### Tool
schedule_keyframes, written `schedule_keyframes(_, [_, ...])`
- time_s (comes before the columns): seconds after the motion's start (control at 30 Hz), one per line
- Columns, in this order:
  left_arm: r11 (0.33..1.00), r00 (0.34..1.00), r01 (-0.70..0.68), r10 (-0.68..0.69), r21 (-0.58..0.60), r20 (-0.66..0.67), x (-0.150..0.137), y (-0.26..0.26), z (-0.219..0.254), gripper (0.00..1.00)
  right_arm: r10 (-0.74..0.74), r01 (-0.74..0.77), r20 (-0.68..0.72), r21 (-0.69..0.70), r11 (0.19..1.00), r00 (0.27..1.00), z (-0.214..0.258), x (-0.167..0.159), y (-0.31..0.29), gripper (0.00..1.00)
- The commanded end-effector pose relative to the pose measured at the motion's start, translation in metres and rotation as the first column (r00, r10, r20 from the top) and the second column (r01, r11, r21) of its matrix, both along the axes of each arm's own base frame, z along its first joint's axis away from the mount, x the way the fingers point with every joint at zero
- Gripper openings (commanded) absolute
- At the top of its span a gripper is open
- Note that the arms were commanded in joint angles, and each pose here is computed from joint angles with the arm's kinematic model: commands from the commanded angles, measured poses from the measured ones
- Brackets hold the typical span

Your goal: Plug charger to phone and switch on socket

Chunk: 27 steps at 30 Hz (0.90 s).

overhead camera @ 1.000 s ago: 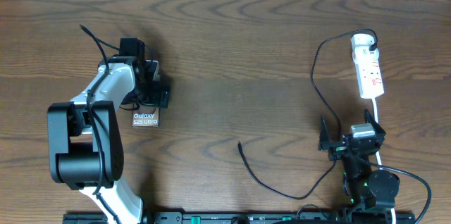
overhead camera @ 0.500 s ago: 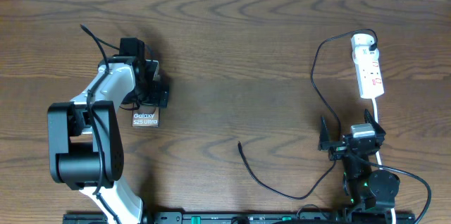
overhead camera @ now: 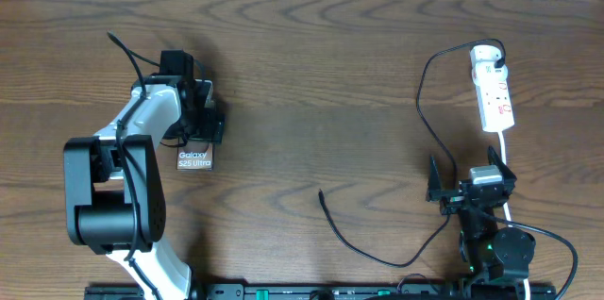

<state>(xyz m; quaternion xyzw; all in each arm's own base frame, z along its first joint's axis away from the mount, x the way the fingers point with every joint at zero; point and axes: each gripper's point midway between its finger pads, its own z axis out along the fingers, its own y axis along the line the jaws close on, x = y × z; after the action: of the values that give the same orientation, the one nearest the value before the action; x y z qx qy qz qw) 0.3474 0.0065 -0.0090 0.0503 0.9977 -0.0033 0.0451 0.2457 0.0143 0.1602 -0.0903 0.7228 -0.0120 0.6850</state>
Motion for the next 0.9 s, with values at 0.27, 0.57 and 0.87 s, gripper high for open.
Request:
schedule_keyframes(0.27, [1.0, 0.979, 0.016, -0.017, -0.009, -0.202, -0.0515, -0.0019, -0.0519, 0.79, 0.008, -0.008, 0.003, -0.014, 1.0, 1.0, 0.0, -0.0004, 0.0017, 0.99])
schedule_keyframes(0.57, [1.0, 0.979, 0.016, -0.017, -0.009, -0.202, -0.0515, -0.0019, -0.0519, 0.77, 0.008, -0.008, 0.003, -0.014, 1.0, 1.0, 0.0, -0.0004, 0.0017, 0.99])
schedule_keyframes(0.87, [1.0, 0.979, 0.016, -0.017, -0.009, -0.202, -0.0514, -0.0019, -0.0519, 0.61, 0.007, -0.007, 0.003, -0.014, 1.0, 1.0, 0.0, -0.0004, 0.0017, 0.99])
